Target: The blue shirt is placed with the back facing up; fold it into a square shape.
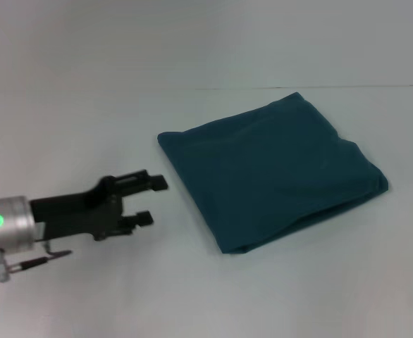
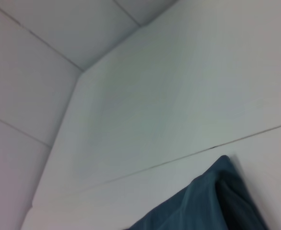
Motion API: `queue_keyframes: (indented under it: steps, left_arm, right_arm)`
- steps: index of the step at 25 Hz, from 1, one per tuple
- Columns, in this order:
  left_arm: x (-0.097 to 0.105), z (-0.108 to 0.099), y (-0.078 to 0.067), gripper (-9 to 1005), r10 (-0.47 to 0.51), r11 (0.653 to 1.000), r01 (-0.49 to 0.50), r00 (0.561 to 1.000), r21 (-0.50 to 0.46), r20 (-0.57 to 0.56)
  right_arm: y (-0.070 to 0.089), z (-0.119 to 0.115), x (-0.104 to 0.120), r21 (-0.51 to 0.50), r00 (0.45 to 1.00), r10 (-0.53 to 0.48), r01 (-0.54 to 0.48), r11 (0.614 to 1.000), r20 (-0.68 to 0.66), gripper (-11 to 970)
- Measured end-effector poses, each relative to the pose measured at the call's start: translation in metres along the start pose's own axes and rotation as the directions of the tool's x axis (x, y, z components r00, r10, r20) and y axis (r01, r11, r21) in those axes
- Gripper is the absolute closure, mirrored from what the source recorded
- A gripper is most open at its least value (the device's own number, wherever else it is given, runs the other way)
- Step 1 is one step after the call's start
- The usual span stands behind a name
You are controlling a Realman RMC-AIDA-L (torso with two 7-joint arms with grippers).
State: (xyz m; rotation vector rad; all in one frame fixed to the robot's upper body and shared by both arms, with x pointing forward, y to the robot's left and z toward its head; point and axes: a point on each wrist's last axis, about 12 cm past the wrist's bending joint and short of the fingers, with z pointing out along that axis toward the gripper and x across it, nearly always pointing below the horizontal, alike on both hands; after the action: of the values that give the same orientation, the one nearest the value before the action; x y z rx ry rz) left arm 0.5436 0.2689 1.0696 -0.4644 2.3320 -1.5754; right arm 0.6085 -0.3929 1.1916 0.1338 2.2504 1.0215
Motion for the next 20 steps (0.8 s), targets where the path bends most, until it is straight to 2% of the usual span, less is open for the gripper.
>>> queue_keyframes:
  steps: [4, 7, 12, 20]
  left_arm:
    - [0.008, 0.017, 0.001, 121, -0.015, 1.0, 0.015, 0.999, -0.022, -0.032]
    - [0.016, 0.03, 0.001, 121, -0.028, 0.999, 0.027, 0.998, -0.03, -0.06]
    - [0.029, 0.047, 0.011, 120, -0.072, 0.996, 0.066, 0.993, -0.062, -0.098]
    - [0.037, 0.07, 0.012, 123, -0.092, 0.994, 0.084, 0.988, -0.075, -0.122]
  right_arm:
    - [-0.003, -0.003, 0.002, -0.01, 1.0, 0.023, -0.023, 1.0, 0.003, 152]
    - [-0.003, -0.003, 0.003, -0.011, 1.0, 0.028, -0.028, 1.0, 0.001, 108]
    - [-0.003, -0.002, 0.003, -0.013, 1.0, 0.026, -0.026, 1.0, 0.001, 35]
    - [-0.004, -0.001, 0.003, -0.013, 1.0, 0.024, -0.024, 1.0, 0.006, 35]
